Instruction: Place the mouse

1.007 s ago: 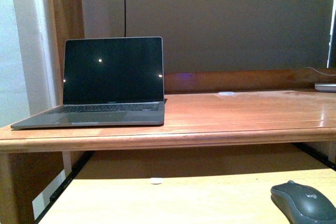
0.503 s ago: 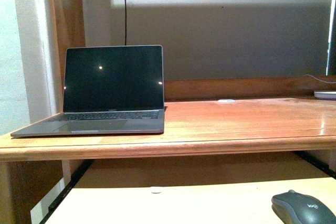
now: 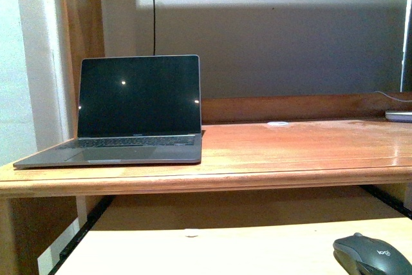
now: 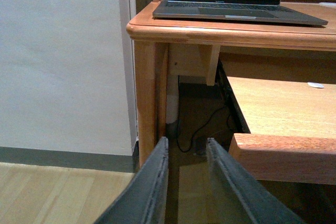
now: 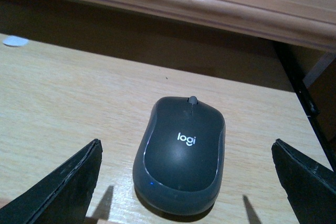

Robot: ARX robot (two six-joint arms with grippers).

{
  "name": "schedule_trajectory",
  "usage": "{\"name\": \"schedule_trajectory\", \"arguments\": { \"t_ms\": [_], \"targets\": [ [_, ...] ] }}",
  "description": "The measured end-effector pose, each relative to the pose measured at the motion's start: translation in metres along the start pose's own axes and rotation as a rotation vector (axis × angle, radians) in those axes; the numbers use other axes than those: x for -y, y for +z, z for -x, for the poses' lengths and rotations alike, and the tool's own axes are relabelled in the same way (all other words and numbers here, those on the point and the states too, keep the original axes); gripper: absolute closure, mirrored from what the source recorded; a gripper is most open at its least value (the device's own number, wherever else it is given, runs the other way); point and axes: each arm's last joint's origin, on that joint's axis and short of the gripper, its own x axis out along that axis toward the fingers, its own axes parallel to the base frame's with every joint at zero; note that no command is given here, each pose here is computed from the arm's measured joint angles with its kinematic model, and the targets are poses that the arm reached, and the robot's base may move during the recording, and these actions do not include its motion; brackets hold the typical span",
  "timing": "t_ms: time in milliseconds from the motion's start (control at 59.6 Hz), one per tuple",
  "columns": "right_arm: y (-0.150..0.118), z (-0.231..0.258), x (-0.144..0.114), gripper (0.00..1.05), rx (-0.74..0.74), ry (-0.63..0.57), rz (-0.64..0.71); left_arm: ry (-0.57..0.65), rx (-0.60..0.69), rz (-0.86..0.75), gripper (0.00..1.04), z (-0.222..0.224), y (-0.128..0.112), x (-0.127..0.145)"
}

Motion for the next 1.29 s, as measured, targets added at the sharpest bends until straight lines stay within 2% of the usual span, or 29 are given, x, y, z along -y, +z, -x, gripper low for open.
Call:
{"name": "schedule_trajectory", "arguments": {
  "t_ms": [403, 1007, 1225, 1292],
  "targets": [
    [0.015, -0.038, 0.005, 0.07, -0.202, -0.061, -0.018, 0.0, 0.0, -0.001, 0.06, 0.0, 0.0, 0.0],
    [0.029, -0.057, 0.007, 0.08, -0.378, 0.012, 0.005, 0.0, 0.0, -0.001, 0.08, 0.0, 0.0, 0.0],
    [0.034, -0.06, 0.007, 0.41, -0.429, 0.057, 0.057, 0.0, 0.0, -0.001, 0.08, 0.0, 0.0, 0.0],
    [0.036, -0.061, 0.007, 0.45, -0.433, 0.061, 0.064, 0.0, 0.0, -0.001, 0.08, 0.0, 0.0, 0.0]
  ]
}}
